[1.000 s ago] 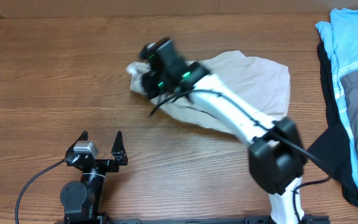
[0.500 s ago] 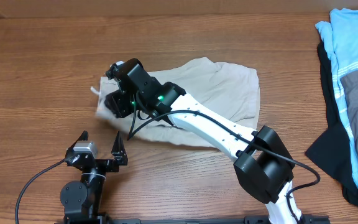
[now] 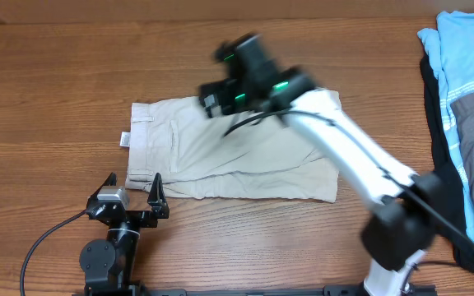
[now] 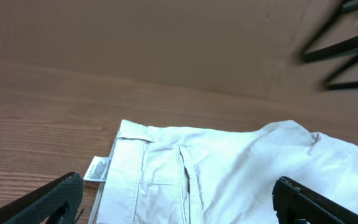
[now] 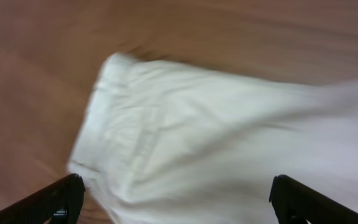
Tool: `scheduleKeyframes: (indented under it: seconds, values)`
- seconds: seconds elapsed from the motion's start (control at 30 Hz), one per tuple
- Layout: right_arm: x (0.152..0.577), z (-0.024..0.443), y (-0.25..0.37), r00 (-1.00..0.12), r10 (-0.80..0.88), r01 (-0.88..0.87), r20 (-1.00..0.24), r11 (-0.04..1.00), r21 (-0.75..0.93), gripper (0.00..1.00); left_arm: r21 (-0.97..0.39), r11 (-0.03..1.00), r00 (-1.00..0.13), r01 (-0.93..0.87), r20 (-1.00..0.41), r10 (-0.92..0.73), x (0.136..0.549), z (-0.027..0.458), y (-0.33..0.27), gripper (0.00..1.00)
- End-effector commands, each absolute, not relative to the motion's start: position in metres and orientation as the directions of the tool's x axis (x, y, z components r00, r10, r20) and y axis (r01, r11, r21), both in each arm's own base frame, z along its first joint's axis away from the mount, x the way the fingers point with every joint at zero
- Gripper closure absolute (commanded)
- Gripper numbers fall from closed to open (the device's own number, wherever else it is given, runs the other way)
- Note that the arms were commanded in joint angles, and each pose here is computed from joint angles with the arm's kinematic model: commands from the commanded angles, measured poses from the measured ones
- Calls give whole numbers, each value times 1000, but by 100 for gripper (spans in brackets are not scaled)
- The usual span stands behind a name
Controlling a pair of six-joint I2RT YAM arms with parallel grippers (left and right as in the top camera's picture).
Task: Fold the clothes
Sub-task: 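Lift the khakis with the right gripper and lay them flat mid-table, then move the left gripper to the khakis' waistband end, right gripper to leg end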
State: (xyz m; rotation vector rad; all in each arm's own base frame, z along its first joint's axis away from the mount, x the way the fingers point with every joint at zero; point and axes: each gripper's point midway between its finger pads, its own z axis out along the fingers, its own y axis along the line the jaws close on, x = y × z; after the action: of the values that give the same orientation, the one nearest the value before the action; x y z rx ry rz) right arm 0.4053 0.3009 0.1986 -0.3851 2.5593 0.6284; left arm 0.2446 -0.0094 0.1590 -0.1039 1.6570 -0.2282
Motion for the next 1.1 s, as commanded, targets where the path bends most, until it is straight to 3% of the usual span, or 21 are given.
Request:
scheduleKeyframes:
  seconds: [0.0, 0.17, 0.37, 0.57, 0.77, 0.9, 1.07]
  values:
    - [410, 253, 243, -825, -62, -294, -562, 896, 332, 0, -183, 979, -94, 88, -980, -175, 244, 160, -12, 0]
    - [392, 237, 165, -913, 26, -105, -406, 949, 298, 0, -184, 979, -94, 88, -980, -176, 244, 160, -12, 0]
    - [363, 208, 92, -968, 159, 110, -193, 964, 240, 20, -183, 979, -92, 90, -980, -175, 244, 160, -13, 0]
    - [350, 202, 70, -970, 211, 181, -122, 959, 218, 20, -174, 944, -58, 281, -985, -165, 235, 189, -44, 0]
    - [342, 200, 59, -970, 228, 208, -90, 960, 186, 21, -172, 959, -90, 224, -984, -155, 209, 245, -38, 0]
    - [337, 192, 56, -971, 229, 216, -68, 963, 163, 21, -186, 966, -187, 179, -971, -152, 194, 281, -34, 0]
    - [326, 162, 55, -961, 277, 275, 2, 951, 143, 21, -193, 971, -459, 143, -882, -108, 205, 287, -33, 0]
